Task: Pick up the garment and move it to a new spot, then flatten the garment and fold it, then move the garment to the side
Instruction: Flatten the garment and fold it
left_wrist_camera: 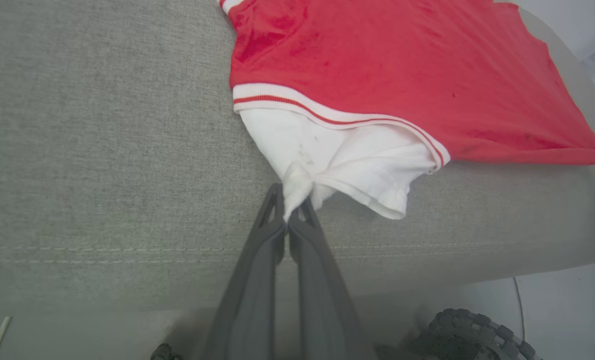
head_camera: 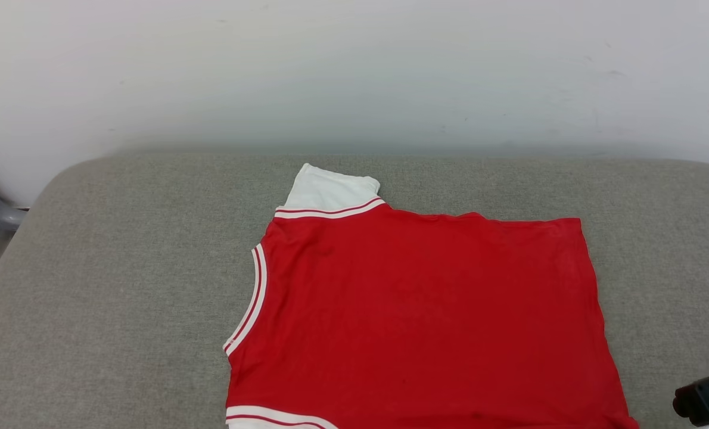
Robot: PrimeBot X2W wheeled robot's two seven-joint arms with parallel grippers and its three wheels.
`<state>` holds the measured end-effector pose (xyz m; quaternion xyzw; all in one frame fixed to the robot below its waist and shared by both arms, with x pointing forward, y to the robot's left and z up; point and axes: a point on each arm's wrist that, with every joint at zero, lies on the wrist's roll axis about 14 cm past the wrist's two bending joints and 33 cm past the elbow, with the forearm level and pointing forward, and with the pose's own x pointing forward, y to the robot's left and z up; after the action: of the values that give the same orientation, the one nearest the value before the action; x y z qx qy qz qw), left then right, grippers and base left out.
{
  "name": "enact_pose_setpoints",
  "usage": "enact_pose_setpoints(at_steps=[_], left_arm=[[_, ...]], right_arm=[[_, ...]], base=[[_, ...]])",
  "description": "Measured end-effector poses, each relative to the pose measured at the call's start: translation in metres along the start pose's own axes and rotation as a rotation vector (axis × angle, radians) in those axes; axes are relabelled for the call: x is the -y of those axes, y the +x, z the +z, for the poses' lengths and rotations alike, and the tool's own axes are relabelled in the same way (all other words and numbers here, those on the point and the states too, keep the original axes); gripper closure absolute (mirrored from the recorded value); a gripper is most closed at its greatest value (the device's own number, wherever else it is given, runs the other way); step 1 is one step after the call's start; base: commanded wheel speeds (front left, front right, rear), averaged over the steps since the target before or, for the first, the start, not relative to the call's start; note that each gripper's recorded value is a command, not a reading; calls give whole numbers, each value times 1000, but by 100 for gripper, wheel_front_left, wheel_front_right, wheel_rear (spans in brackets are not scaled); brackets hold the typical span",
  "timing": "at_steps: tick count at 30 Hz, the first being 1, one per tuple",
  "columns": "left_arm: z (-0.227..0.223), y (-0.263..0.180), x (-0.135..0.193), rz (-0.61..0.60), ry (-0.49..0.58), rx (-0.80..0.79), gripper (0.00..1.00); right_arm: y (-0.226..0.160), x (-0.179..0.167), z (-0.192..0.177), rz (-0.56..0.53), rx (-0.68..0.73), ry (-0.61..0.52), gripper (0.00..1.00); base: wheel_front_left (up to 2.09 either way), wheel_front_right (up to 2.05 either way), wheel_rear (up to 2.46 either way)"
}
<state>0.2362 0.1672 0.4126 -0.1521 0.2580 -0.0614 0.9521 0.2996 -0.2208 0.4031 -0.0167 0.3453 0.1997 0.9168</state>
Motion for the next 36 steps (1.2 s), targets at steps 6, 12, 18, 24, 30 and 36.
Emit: enact_pose_setpoints(at_steps=[6,12,18,24,30,36], left_arm=[[14,4,4,-34,44,46,100],[58,28,12,-102,163,125,100],[96,61,21,-168,258,152,100],[123,105,26,-210,321,150,100],[135,148,18,-209,353,128,100],[138,181,10,-202,360,112,100]], right_arm=[[-2,-7,-4,10,-14,24,100],[2,-11,14,11,27,37,100],[11,-4,34,0,59,60,100],[28,8,57,-11,86,82,100],[52,21,67,-22,77,109,100],[73,30,74,-28,71,120,100]], base=[[0,0,0],[0,0,0],[0,0,0],[0,0,0],[0,0,0],[0,0,0]])
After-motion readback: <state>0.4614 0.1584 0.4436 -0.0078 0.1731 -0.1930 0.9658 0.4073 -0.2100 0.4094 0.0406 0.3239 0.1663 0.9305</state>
